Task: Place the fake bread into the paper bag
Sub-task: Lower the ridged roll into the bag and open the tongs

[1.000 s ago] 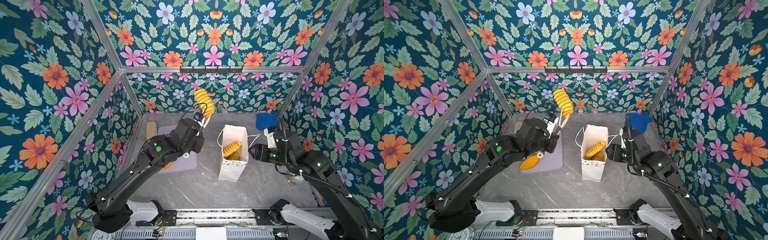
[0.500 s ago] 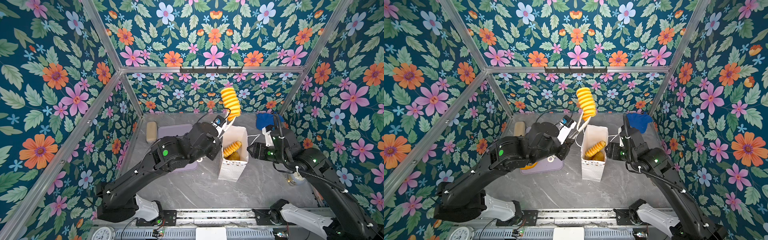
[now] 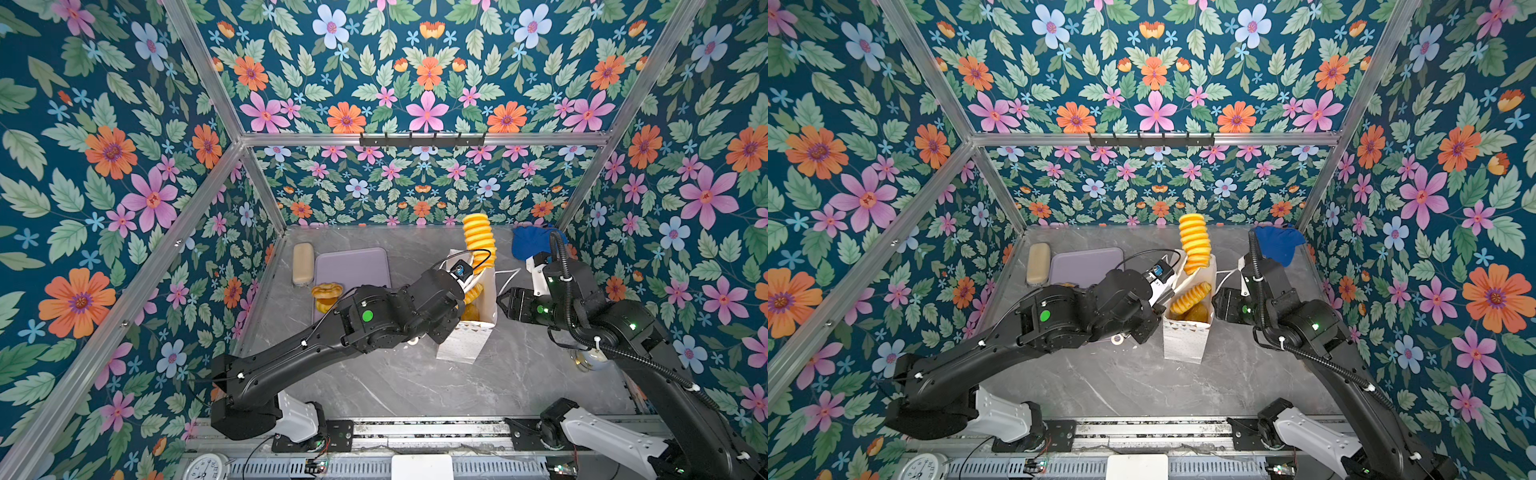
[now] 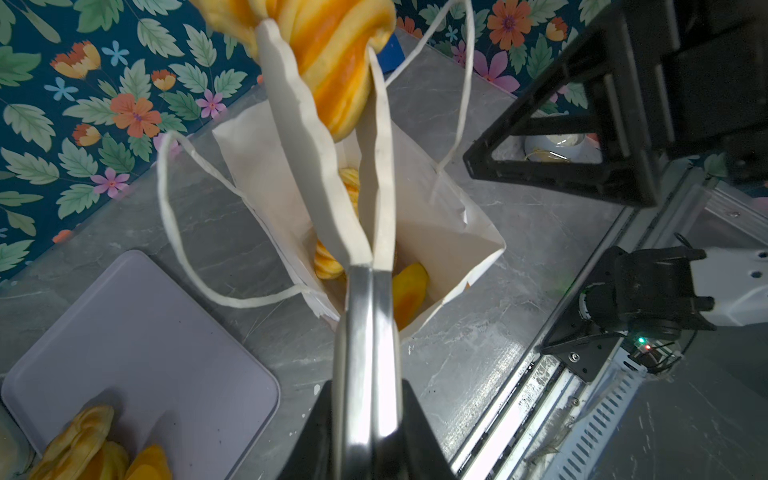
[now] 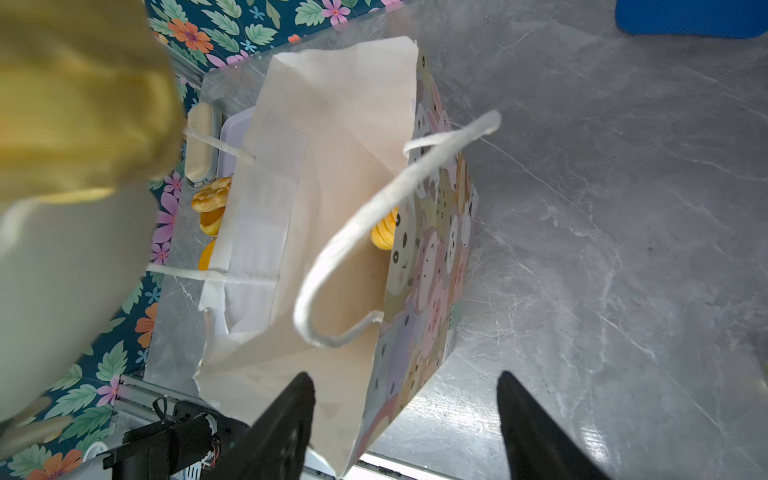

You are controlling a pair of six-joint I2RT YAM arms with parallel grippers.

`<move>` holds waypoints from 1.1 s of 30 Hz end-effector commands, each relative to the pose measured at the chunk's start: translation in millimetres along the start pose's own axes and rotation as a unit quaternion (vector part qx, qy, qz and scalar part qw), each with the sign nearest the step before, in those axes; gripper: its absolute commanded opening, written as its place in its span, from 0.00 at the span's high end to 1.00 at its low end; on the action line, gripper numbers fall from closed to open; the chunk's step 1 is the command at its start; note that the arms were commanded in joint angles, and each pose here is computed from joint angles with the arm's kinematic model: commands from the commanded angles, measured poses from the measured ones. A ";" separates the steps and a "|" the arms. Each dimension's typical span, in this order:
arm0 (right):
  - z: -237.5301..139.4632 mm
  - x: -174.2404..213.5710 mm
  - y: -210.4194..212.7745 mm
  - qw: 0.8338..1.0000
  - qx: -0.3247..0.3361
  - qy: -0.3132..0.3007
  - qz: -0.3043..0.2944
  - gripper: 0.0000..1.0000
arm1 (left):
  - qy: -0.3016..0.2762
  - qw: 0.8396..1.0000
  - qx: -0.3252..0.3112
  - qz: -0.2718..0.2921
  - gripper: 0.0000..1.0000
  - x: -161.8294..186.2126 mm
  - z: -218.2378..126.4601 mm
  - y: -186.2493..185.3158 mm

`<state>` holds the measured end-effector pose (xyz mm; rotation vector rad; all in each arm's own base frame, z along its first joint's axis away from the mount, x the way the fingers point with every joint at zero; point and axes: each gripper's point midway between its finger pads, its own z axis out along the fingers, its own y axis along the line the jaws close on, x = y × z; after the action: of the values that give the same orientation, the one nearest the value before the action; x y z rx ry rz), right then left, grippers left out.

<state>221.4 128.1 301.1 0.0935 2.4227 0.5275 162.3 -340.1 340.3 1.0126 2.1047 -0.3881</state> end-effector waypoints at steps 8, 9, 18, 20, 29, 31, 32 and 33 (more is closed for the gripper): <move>16.8 -1.8 11.8 1.000 -0.025 0.007 0.012 0.37 | 0.034 0.999 -0.001 -0.028 1.00 29.2 8.3 1.8; 20.0 -1.5 12.2 1.000 -0.025 0.010 0.011 0.38 | 0.038 0.999 -0.002 -0.029 1.00 32.2 9.5 1.8; 39.2 3.1 5.6 1.000 -0.006 0.022 0.010 0.48 | 0.090 0.996 0.008 -0.022 1.00 55.8 20.5 -4.8; 41.2 4.6 3.6 1.000 -0.002 0.023 0.010 0.50 | 0.096 0.995 0.014 -0.022 1.00 57.9 19.4 -6.7; 46.0 6.0 2.3 1.000 0.001 0.026 0.011 0.63 | 0.111 0.993 0.024 -0.022 0.92 62.5 15.3 -9.3; 46.8 6.1 3.3 1.000 0.000 0.028 0.010 0.66 | 0.107 0.994 0.022 -0.022 0.80 60.1 14.6 -8.4; 47.3 6.2 3.6 1.000 -0.001 0.028 0.012 0.68 | 0.105 0.994 0.021 -0.023 0.74 58.8 13.7 -8.1; 47.8 6.9 3.3 0.999 0.000 0.030 0.012 0.69 | 0.103 0.994 0.021 -0.023 0.69 57.2 13.3 -8.0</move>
<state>242.0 147.0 262.1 0.1036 2.4969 0.5375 137.4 -319.9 282.1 1.0868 2.3327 -0.3533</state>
